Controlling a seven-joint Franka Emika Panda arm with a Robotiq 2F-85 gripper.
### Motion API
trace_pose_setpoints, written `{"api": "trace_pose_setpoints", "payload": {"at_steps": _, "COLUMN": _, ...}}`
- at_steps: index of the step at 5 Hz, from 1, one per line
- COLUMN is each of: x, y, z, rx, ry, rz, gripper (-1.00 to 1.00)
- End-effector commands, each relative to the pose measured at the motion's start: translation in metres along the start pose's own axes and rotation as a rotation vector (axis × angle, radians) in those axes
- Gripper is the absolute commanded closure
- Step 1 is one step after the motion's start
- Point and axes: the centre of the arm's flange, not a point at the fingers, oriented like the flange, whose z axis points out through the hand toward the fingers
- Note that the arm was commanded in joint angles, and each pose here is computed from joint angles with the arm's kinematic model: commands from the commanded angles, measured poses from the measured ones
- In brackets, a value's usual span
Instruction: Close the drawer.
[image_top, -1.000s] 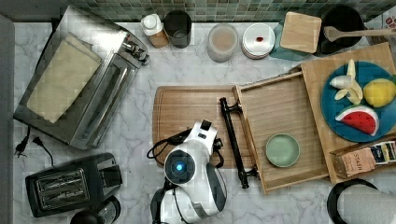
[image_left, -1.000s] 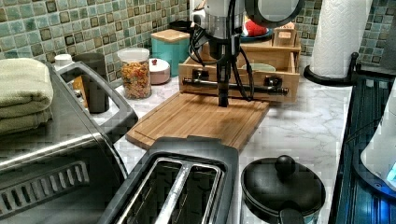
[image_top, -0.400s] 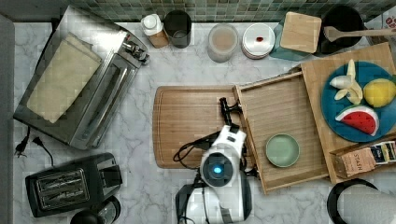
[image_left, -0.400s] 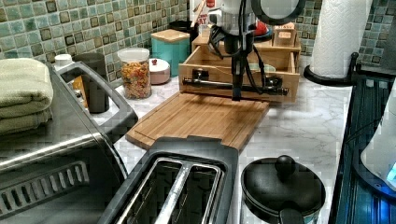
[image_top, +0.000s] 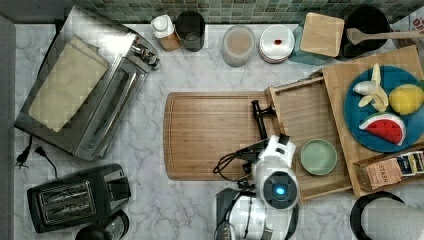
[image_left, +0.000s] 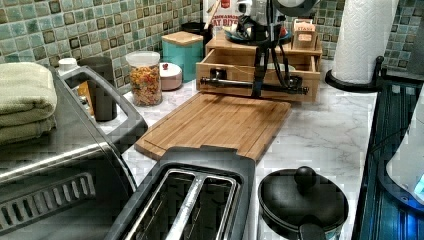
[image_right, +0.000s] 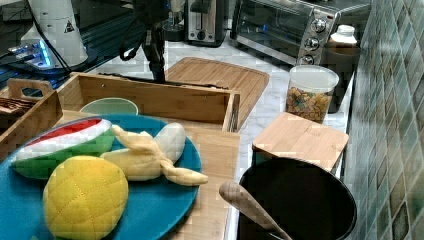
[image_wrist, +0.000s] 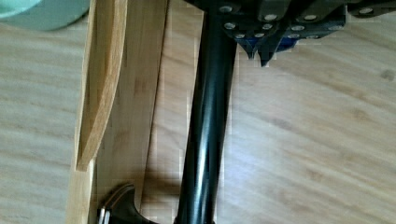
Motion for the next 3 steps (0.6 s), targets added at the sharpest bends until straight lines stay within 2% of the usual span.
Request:
{"api": "trace_pose_setpoints", "payload": {"at_steps": 1, "x": -0.011, "y": 0.131, "z": -0.025, "rx": -0.043, "ry": 0.067, "rz": 0.071, "gripper": 1.0}}
{"api": "trace_pose_setpoints", "payload": {"at_steps": 2, "x": -0.012, "y": 0.159, "z": -0.031, "rx": -0.06, "ry": 0.057, "rz": 0.086, "gripper": 1.0}}
{"api": "trace_pose_setpoints", "payload": {"at_steps": 3, "x": -0.018, "y": 0.186, "z": -0.018, "rx": -0.1, "ry": 0.115, "rz": 0.169, "gripper": 1.0}}
